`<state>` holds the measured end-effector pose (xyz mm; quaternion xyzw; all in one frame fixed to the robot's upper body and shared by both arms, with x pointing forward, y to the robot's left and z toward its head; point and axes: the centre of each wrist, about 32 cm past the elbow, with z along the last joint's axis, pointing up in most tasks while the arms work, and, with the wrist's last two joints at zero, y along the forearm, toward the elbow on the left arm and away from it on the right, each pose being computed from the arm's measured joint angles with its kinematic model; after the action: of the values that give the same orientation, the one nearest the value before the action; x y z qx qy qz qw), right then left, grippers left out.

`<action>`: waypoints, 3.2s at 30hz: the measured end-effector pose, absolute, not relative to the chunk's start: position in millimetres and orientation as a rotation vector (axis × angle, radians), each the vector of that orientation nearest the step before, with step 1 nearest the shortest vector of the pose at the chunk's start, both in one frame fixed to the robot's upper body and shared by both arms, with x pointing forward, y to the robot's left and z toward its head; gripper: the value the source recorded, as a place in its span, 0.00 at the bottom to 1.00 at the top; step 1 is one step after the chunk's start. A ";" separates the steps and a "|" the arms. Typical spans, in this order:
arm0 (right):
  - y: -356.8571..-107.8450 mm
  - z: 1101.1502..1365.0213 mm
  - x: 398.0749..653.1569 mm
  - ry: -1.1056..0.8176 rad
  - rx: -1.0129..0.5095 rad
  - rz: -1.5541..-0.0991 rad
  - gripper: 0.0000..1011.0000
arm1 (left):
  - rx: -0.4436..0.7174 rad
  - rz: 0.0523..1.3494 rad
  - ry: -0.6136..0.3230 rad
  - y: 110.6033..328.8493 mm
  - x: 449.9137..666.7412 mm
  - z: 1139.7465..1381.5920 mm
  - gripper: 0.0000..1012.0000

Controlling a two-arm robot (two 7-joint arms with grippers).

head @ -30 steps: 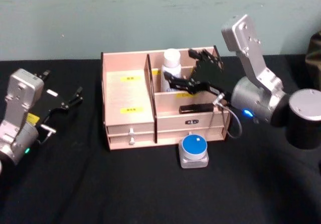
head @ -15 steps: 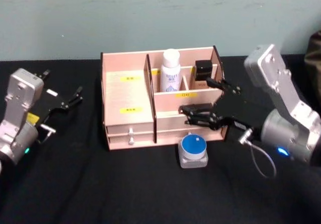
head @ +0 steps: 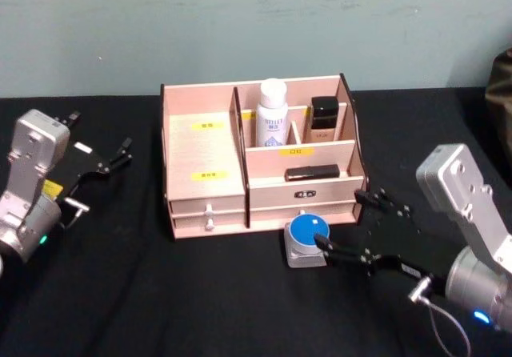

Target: Pick up the facial cleanser and watermelon frost from the table and place them into the tiered storage box.

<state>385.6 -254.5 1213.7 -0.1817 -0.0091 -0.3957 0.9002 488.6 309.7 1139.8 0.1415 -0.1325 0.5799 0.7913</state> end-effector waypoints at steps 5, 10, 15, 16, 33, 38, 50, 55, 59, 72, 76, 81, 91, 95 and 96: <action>-254.8 1203.6 375.5 0.007 -0.414 -0.850 0.99 | 0.304 1.248 -0.285 309.7 488.6 1139.8 0.99; -249.5 1197.2 366.8 0.002 -0.470 -0.895 0.99 | 0.304 1.248 -0.285 309.7 488.6 1139.8 0.99; -241.4 1193.7 364.4 0.001 -0.503 -0.917 0.99 | 0.304 1.248 -0.285 309.7 488.6 1139.8 0.99; -239.0 1192.6 365.1 0.003 -0.510 -0.920 0.99 | 0.304 1.248 -0.285 309.7 488.6 1139.8 0.99; -213.8 1190.8 383.1 0.040 -0.525 -0.954 0.99 | 0.304 1.248 -0.285 309.7 488.6 1139.8 0.99; -205.1 1189.0 387.9 0.049 -0.529 -0.956 0.99 | 0.304 1.248 -0.285 309.7 488.6 1139.8 0.99; -191.7 1184.6 402.3 0.055 -0.541 -0.977 0.99 | 0.304 1.248 -0.285 309.7 488.6 1139.8 0.99; -190.4 1182.4 404.6 0.060 -0.548 -0.981 0.99 | 0.304 1.248 -0.285 309.7 488.6 1139.8 0.99; -189.9 1181.4 405.0 0.066 -0.549 -0.979 0.99 | 0.304 1.248 -0.285 309.7 488.6 1139.8 0.99; -187.5 1178.9 407.2 0.075 -0.548 -0.974 0.99 | 0.304 1.248 -0.285 309.7 488.6 1139.8 0.99; -186.6 1178.0 408.8 0.075 -0.545 -0.972 0.99 | 0.304 1.248 -0.285 309.7 488.6 1139.7 0.99; -184.7 1175.4 411.0 0.076 -0.540 -0.966 0.99 | 0.304 1.248 -0.285 309.7 488.6 1139.8 0.99; -182.7 1172.2 413.8 0.079 -0.543 -0.958 0.99 | 0.304 1.248 -0.285 309.7 488.6 1139.8 0.99; -182.6 1171.9 414.1 0.074 -0.545 -0.958 0.99 | 0.304 1.248 -0.285 309.7 488.6 1139.8 0.99; -182.6 1171.9 414.1 0.074 -0.545 -0.958 0.99 | 0.305 1.248 -0.285 309.7 488.6 1139.8 0.99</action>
<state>414.1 -182.6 1171.9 -0.2587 0.0352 -0.4551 0.8513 488.6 309.7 1139.8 0.1415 -0.1324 0.5799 0.7913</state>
